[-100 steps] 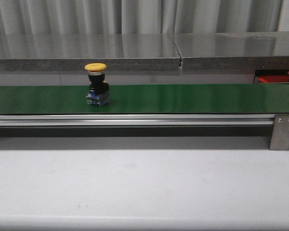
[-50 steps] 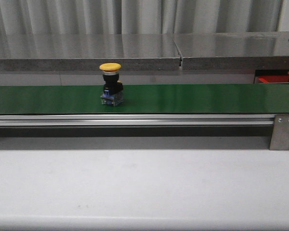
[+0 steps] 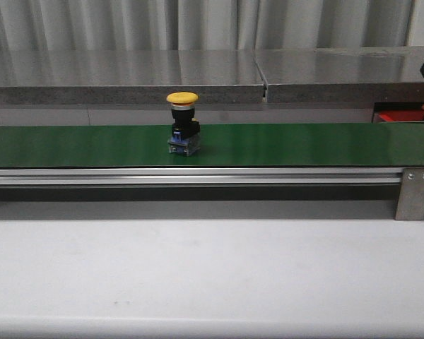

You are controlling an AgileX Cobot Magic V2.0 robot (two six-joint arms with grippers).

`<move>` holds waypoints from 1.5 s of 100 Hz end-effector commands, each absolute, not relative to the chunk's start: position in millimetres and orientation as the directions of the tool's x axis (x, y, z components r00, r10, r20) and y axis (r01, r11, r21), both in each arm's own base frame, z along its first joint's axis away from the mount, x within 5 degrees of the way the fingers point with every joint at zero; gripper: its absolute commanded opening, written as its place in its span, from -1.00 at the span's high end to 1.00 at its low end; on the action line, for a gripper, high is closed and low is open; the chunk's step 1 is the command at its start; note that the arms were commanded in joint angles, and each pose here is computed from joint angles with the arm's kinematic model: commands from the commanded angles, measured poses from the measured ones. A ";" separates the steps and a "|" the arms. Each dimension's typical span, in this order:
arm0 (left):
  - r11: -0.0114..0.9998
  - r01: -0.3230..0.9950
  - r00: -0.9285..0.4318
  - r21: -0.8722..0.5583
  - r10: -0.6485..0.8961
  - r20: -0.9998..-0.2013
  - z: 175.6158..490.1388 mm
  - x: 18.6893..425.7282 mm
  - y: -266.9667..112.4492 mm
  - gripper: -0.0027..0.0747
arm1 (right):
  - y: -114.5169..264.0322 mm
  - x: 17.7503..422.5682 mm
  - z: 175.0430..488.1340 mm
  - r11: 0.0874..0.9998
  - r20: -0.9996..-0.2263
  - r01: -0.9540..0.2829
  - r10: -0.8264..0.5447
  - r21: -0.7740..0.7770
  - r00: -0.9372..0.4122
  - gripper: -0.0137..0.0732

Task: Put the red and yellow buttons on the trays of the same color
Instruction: 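Carry the red button to the red tray and release it, then lower the right gripper onto the yellow button on the belt and grasp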

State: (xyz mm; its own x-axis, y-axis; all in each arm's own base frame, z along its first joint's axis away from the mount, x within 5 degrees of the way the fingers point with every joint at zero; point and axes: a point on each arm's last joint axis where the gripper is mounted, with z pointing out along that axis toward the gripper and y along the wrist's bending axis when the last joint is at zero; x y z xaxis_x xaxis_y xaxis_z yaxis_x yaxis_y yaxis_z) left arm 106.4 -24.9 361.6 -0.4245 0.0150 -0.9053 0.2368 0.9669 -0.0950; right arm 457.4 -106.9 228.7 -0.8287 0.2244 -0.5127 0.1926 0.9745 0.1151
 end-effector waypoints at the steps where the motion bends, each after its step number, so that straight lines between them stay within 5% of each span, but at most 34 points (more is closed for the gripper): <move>1: 0.966 0.232 -0.337 -0.110 -0.026 -0.941 376.2 107.8 -25.1 0.98 | -108.0 455.3 266.6 0.976 -0.614 0.185 0.217 0.117 -0.759 0.48; 31: 0.966 0.232 -0.337 -0.110 -0.026 -0.941 376.2 107.8 -25.1 0.98 | -107.1 455.9 267.0 0.974 -0.616 0.186 0.227 0.132 -0.754 -0.49; 72: 0.966 0.232 -0.337 -0.110 -0.026 -0.941 376.2 107.8 -25.1 0.98 | -107.0 453.2 274.1 0.976 -0.627 0.182 0.217 0.121 -0.748 -0.49; 101: 0.966 0.232 -0.337 -0.110 -0.026 -0.941 376.2 107.8 -25.1 0.98 | -101.4 438.2 311.0 0.980 -0.678 0.167 0.195 0.108 -0.708 -0.49; 150: 0.966 0.232 -0.337 -0.110 -0.026 -0.941 376.2 107.8 -25.1 0.98 | -30.8 380.8 379.1 0.996 -0.786 0.018 0.080 0.087 -0.613 -0.49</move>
